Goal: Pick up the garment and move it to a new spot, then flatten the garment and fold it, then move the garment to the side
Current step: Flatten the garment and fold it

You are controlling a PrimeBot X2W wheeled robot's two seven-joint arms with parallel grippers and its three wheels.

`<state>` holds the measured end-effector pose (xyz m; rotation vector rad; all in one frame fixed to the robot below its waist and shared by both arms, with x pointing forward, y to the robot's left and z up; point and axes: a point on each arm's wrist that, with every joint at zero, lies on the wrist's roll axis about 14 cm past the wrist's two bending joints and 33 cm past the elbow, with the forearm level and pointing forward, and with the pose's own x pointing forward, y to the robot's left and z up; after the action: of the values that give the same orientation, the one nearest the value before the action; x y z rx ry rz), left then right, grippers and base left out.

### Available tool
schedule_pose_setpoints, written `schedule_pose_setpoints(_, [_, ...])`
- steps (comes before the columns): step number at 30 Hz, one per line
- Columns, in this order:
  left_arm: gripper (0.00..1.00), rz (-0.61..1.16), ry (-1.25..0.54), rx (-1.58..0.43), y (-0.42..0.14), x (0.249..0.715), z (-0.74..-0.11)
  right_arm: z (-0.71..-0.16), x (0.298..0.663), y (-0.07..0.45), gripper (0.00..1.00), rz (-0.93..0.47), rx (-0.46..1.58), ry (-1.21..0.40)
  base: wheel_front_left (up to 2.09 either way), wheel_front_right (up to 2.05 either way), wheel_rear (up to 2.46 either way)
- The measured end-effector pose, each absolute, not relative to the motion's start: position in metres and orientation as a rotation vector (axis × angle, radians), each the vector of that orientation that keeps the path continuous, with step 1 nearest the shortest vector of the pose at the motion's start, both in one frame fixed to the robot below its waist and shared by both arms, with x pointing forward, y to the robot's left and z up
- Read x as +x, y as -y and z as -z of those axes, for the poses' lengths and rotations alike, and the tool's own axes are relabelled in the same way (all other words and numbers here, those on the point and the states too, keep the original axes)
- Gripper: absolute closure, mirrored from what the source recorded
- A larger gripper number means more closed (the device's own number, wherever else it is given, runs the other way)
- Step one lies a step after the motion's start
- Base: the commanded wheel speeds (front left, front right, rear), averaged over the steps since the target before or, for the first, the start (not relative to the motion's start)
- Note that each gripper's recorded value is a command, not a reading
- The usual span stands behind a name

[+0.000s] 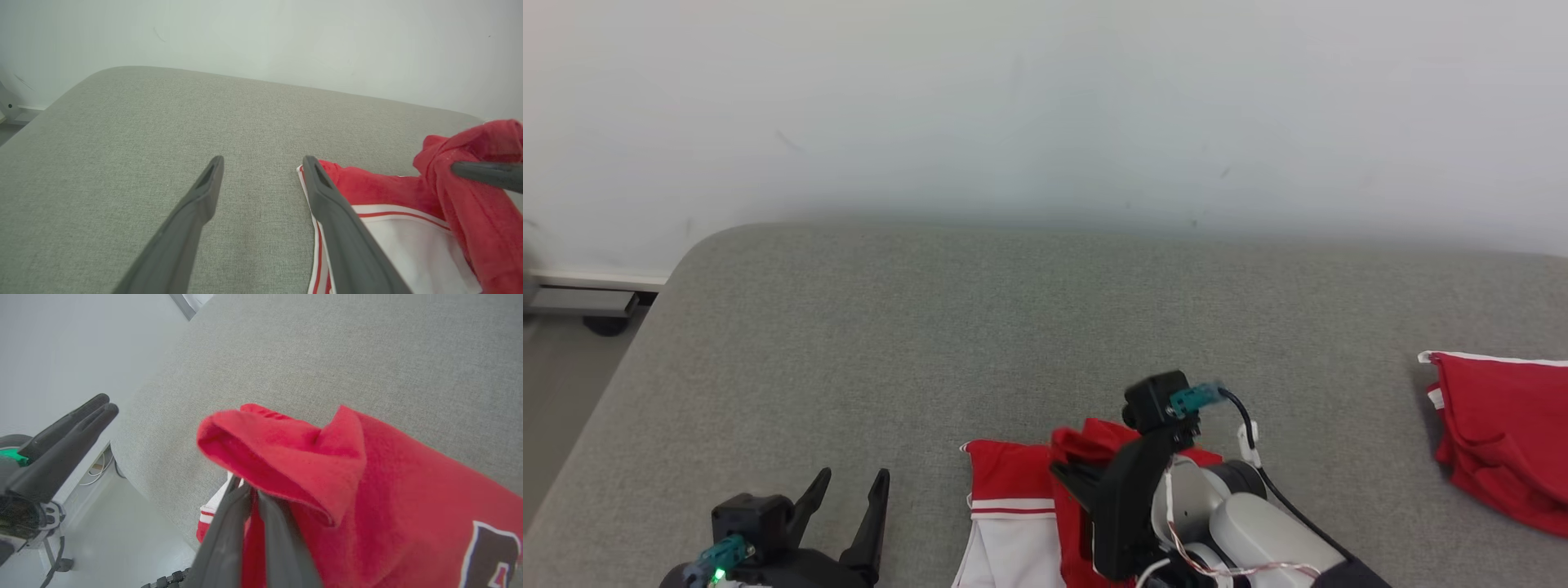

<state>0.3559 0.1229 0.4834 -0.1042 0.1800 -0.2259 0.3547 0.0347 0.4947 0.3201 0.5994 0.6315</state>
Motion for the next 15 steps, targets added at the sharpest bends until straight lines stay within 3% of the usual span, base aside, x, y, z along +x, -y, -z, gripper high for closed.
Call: schedule_pose_setpoints(15, [0.00,0.177,-0.186,-0.109,-0.139,0.358,-0.482,-0.491,0.357,-0.078,1.00,-0.742,0.314,-0.650,0.00,0.00,0.00])
